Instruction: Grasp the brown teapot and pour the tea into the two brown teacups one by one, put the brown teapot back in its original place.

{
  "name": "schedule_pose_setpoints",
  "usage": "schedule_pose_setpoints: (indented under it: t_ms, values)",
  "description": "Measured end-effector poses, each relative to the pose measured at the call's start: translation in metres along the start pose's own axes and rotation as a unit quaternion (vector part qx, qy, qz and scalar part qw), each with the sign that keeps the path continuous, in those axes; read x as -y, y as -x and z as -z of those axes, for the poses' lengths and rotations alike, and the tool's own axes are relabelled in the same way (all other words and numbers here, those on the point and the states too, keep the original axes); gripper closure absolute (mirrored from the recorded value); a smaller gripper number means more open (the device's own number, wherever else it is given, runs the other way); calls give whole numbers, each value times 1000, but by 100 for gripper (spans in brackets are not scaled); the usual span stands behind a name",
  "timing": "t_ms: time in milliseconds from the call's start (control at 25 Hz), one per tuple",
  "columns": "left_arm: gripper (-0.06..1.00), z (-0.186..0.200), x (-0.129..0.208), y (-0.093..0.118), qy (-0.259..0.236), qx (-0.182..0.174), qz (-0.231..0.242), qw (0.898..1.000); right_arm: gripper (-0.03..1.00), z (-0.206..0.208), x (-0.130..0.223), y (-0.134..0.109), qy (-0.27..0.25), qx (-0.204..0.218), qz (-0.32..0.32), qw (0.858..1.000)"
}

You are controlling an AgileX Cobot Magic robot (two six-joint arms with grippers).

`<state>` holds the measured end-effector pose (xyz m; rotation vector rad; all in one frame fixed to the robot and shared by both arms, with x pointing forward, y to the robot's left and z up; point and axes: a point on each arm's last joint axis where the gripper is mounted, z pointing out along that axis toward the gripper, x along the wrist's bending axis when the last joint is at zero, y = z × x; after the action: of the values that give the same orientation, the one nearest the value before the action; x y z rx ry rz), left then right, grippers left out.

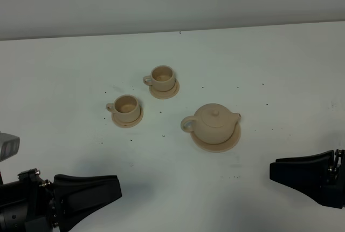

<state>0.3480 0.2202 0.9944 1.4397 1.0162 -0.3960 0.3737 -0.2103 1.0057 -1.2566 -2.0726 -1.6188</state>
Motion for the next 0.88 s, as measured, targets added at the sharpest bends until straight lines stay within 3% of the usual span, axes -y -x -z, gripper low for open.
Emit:
schedule_pose_setpoints:
  t_ms: [880]
  values:
    - [71, 0, 0, 0, 1, 0, 0, 1000, 73, 0, 0, 0, 1, -1, -1, 1000]
